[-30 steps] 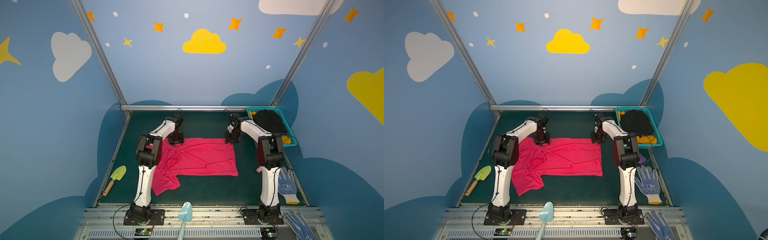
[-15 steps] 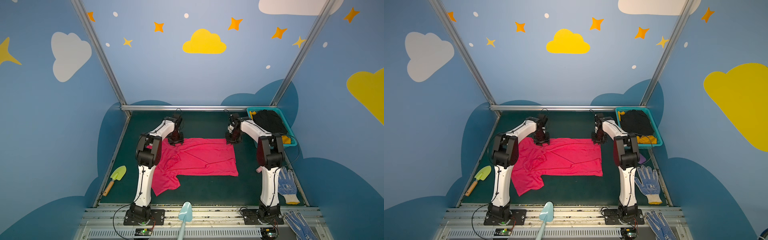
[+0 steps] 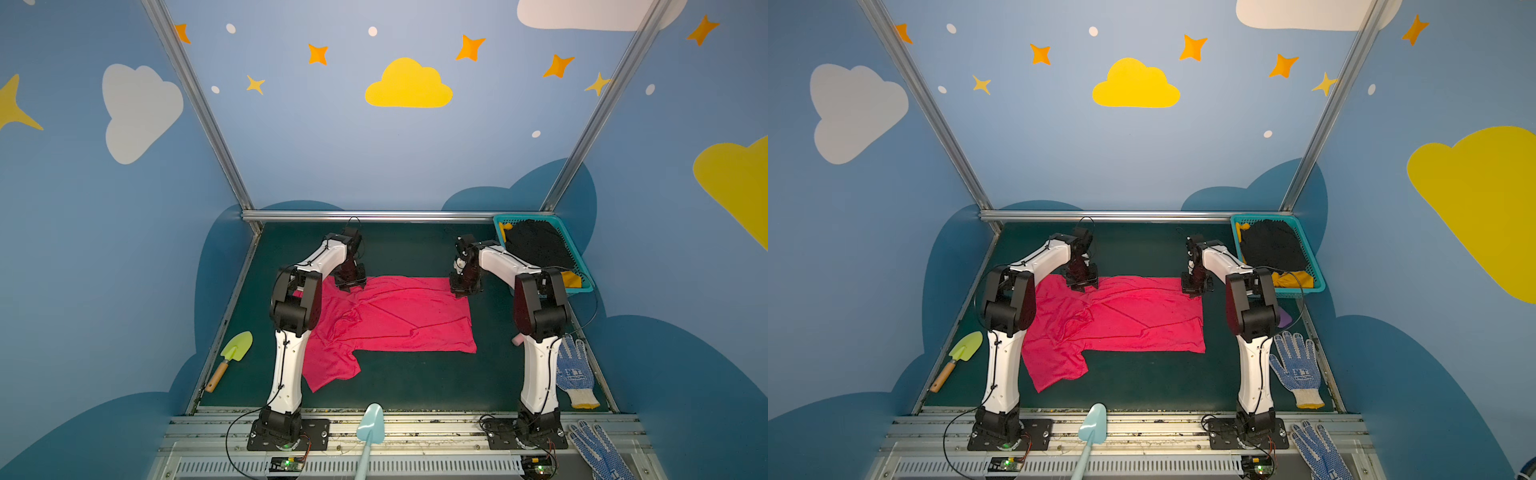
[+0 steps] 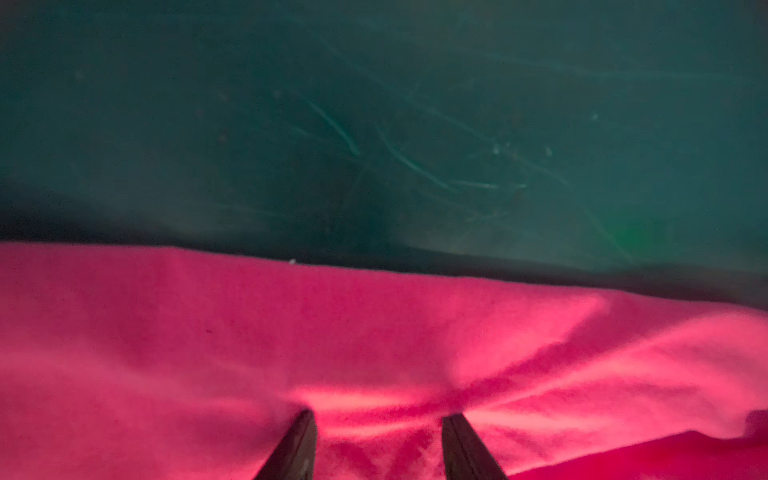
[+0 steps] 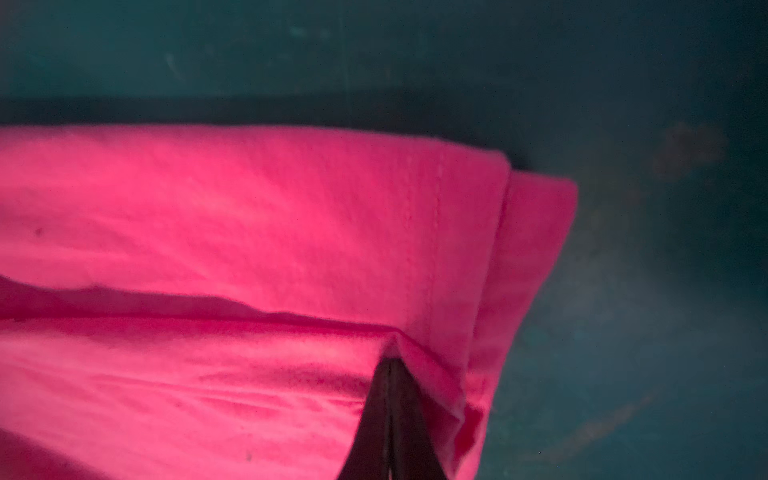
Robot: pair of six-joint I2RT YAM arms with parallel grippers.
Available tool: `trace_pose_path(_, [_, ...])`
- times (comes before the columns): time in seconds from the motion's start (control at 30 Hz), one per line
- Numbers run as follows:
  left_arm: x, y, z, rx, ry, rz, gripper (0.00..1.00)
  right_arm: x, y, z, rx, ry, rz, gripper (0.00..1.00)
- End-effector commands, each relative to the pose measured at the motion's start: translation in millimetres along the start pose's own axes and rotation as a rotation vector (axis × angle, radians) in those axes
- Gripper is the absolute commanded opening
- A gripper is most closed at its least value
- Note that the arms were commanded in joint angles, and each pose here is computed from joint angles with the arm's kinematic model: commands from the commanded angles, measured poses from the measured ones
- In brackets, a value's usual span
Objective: Fold and stack the t-shirts
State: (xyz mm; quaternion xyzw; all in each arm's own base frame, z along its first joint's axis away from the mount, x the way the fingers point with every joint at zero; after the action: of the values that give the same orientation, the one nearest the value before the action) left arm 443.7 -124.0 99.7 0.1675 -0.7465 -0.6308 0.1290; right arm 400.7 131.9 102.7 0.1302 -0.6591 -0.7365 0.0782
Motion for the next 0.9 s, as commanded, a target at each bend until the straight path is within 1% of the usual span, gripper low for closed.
trace_pose_path(0.0, [-3.1, -35.5, 20.4, -0.081, 0.035, 0.041, 0.5, 7.6, 18.3, 4.3, 0.006, -0.007, -0.03, 0.0])
trace_pose_path(0.3, [-8.4, -40.6, 28.0, -0.088, 0.058, 0.045, 0.5, 32.9, 28.1, 5.0, 0.019, -0.025, -0.044, 0.0])
trace_pose_path(0.7, [-14.3, -42.8, 32.9, -0.093, 0.073, 0.042, 0.5, 67.6, 22.5, 3.6, 0.041, -0.079, 0.006, 0.0])
trace_pose_path(0.8, [-13.8, -41.0, 32.7, -0.092, 0.073, 0.042, 0.49, 65.8, 32.2, 5.8, 0.041, -0.085, -0.02, 0.0])
trace_pose_path(0.83, [-13.5, -40.3, 32.2, -0.086, 0.073, 0.043, 0.5, 61.5, 37.8, 7.9, 0.036, -0.084, -0.042, 0.01])
trace_pose_path(0.87, [-13.2, -39.6, 31.7, -0.08, 0.075, 0.042, 0.49, 55.1, 43.9, 11.7, 0.023, -0.078, -0.066, 0.07])
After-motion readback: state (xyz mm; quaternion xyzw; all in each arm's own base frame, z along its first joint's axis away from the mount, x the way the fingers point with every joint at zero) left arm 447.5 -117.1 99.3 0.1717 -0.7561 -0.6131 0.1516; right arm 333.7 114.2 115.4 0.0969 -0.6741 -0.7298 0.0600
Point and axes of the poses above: each gripper's point midway between its finger pads, its own y axis back along the fingers, its own z axis along the line the jaws close on, x = y × z, the point moved 8 cm from there along y, back along the fingers, and after that the axes turned 13 degrees about y, right-handed, at the moved point
